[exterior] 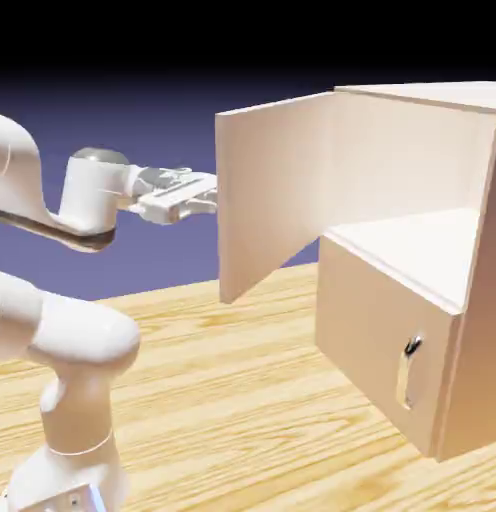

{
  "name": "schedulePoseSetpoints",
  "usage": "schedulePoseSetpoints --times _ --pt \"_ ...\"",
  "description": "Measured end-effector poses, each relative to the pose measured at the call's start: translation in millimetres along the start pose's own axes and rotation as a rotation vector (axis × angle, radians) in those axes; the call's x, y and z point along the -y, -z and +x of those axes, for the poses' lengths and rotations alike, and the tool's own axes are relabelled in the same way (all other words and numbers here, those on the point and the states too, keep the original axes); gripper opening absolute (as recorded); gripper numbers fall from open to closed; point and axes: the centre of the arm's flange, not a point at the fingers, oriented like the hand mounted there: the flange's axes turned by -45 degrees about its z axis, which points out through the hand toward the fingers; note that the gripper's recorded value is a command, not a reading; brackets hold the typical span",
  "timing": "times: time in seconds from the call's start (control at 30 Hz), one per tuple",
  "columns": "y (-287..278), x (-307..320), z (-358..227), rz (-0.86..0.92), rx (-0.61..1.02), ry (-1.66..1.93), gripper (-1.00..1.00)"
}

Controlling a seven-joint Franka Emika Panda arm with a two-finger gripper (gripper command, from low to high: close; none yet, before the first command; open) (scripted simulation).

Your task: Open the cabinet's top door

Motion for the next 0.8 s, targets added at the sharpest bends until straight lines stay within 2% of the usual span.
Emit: schedulePoseSetpoints --times 0.6,0.8 --pt "116 -68 -2 0.331 -0.01 -0.001 -1.0" --pt "114 -64 -11 0.325 -0.067 -0.007 -1.0"
